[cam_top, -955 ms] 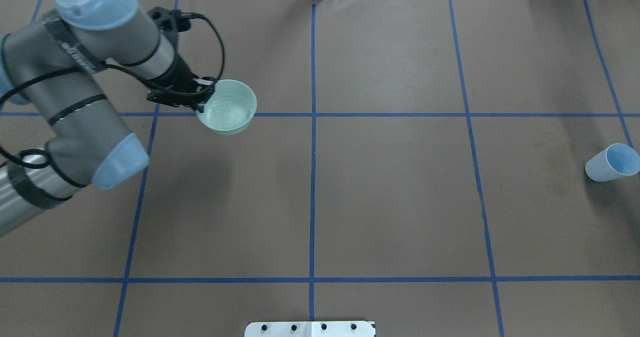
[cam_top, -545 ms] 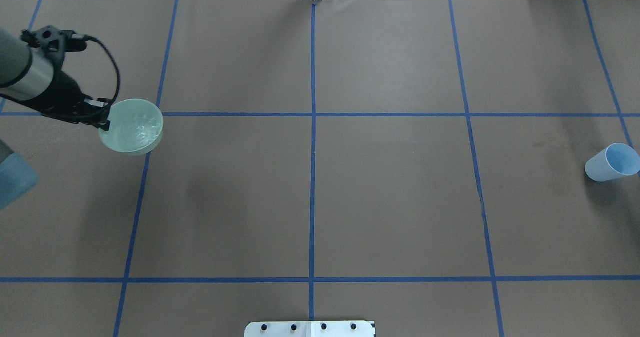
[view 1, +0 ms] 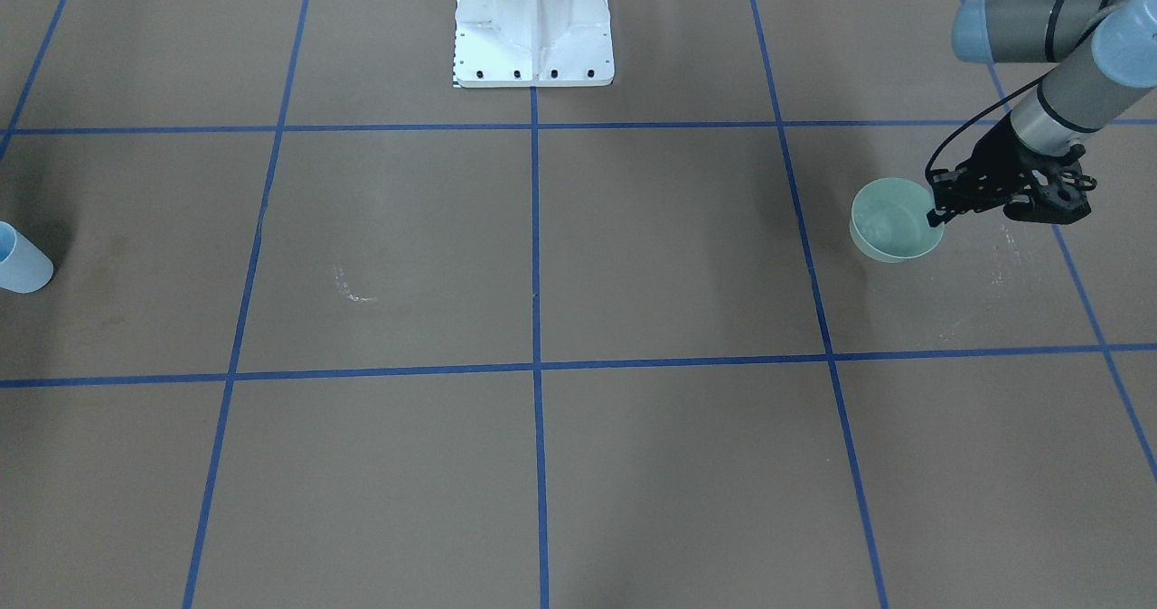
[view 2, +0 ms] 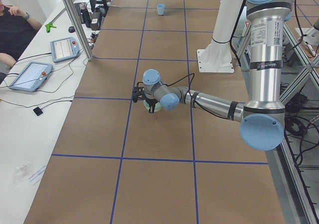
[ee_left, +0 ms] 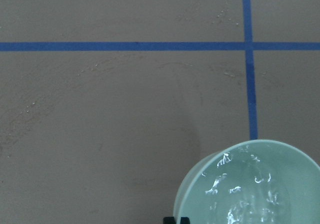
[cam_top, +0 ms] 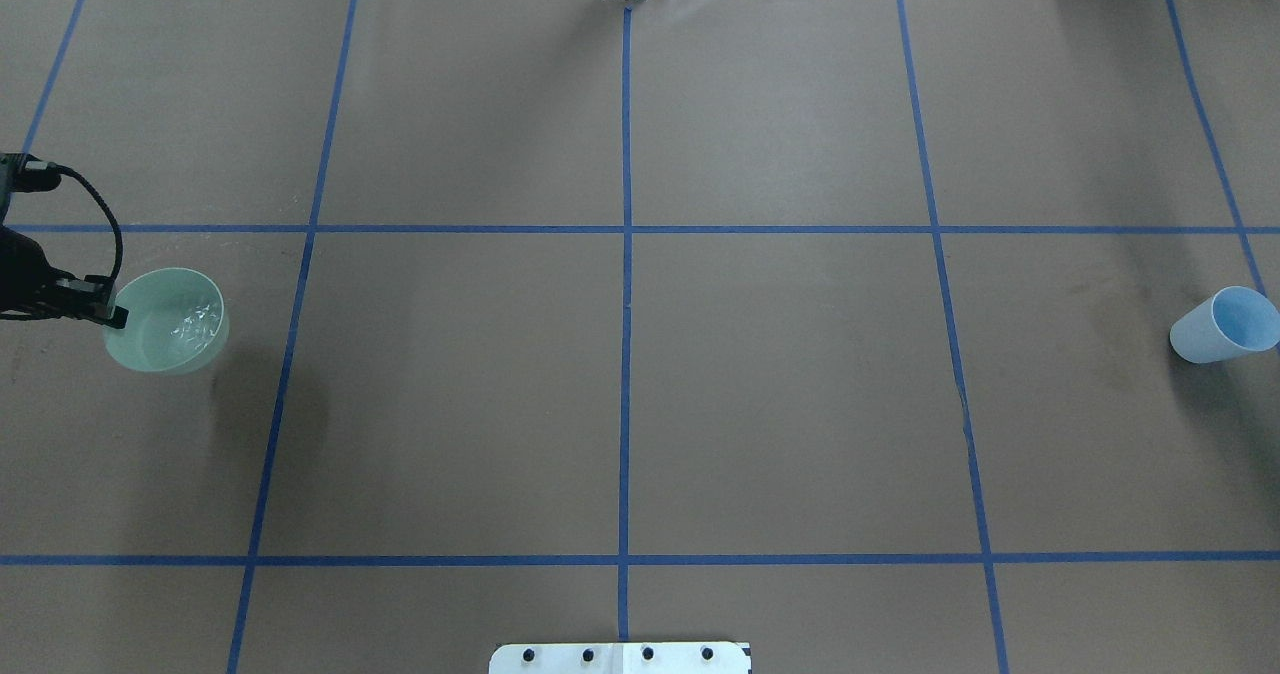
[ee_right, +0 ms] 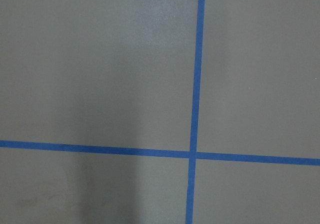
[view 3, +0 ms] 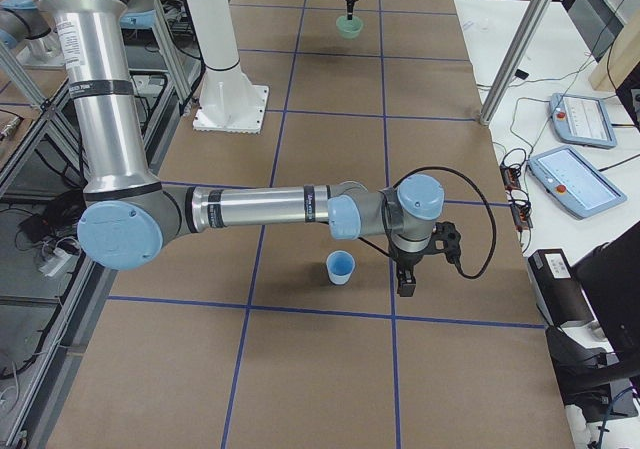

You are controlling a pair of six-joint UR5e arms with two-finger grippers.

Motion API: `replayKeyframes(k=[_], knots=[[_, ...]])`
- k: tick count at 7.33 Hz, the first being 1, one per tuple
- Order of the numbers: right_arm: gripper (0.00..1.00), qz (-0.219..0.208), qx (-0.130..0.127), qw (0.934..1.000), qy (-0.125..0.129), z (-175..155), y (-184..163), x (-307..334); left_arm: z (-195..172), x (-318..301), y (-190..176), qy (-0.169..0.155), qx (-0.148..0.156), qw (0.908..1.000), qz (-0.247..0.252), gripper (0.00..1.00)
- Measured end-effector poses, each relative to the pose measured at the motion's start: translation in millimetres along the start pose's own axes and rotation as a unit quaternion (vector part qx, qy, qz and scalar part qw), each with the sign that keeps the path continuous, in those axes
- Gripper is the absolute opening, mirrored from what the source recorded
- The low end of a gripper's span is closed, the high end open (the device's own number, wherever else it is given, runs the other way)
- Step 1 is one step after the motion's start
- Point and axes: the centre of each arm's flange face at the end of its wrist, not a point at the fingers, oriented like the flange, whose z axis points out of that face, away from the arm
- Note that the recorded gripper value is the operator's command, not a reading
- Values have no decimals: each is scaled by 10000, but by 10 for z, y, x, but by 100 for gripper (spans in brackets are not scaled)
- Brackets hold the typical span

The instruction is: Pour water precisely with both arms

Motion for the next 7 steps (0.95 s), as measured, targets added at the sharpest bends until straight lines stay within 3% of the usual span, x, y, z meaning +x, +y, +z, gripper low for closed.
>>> replayKeyframes(k=[1, 2, 3, 5, 7], knots=[[100, -8, 2, 10000, 5, -1, -1, -4, 149, -221, 41, 26, 21, 10000, 30, 0], [100, -15, 5, 10000, 9, -4, -1, -5, 235, -354, 66, 27, 22, 10000, 33, 31], [100, -21, 11, 10000, 12, -9, -4, -7, 274, -417, 78, 20, 17, 10000, 26, 96], [100, -33, 22, 10000, 14, -20, -9, -12, 297, -439, 85, 46, -19, 10000, 22, 100], [100, -81, 53, 10000, 5, -51, -34, -47, 98, -505, -24, 193, 46, 9997, -115, 100]])
